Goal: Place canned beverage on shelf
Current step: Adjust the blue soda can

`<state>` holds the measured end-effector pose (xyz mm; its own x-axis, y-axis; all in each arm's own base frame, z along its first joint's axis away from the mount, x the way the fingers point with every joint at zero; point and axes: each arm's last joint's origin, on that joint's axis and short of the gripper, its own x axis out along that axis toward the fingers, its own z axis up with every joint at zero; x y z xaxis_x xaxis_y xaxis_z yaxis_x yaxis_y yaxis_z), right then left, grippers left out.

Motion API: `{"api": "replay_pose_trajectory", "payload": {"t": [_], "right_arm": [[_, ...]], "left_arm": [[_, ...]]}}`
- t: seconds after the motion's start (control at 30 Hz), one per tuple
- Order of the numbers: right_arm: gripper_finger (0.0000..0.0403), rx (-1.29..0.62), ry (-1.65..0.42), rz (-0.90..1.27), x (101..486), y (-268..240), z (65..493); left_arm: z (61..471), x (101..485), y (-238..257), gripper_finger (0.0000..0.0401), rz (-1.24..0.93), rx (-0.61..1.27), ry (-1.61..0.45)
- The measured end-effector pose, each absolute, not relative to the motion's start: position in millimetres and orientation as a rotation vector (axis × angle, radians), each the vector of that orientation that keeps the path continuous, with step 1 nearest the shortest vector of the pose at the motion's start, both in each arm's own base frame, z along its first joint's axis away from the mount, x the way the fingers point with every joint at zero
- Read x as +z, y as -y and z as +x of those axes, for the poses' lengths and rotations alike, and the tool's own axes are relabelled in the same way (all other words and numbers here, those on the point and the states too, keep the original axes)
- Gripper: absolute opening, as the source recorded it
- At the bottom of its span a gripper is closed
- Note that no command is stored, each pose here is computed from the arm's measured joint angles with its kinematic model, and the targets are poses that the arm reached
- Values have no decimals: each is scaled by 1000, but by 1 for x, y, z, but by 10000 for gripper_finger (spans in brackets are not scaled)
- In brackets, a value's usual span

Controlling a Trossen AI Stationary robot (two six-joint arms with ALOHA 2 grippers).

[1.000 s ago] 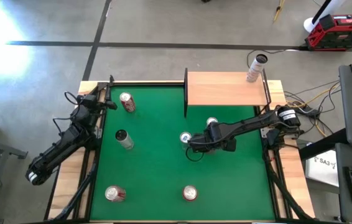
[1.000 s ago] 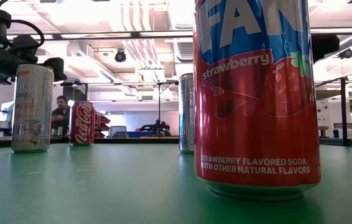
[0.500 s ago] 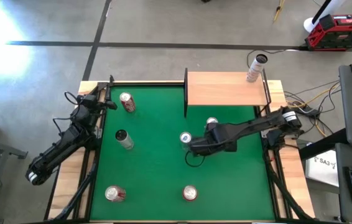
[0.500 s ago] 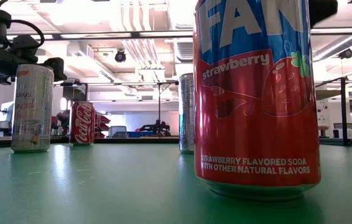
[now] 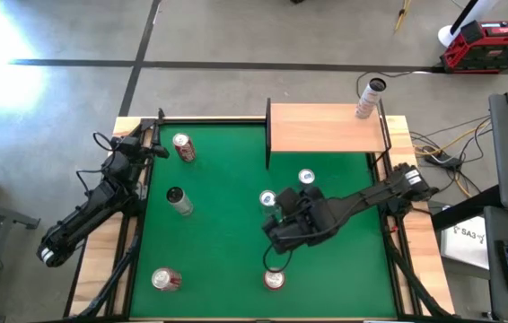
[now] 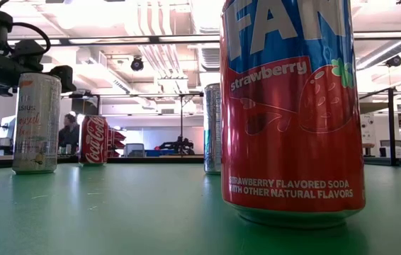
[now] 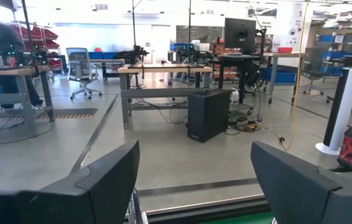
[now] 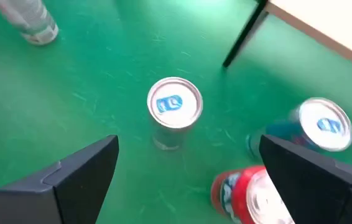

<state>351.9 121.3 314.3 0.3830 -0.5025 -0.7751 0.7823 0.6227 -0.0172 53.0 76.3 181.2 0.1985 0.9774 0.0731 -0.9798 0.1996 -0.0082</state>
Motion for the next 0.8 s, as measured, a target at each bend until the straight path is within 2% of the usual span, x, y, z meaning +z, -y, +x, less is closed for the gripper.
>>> {"api": "replay_pose_trajectory", "payload": {"t": [0.43,0.8], "right_arm": [[382,-803,-861,351,274,-113,391],[382,-857,-970,435,257,-71,406]], "left_arm": [[53,181,-76,293,43,1370,67],[53,181,-76,293,43,1370,64]]}}
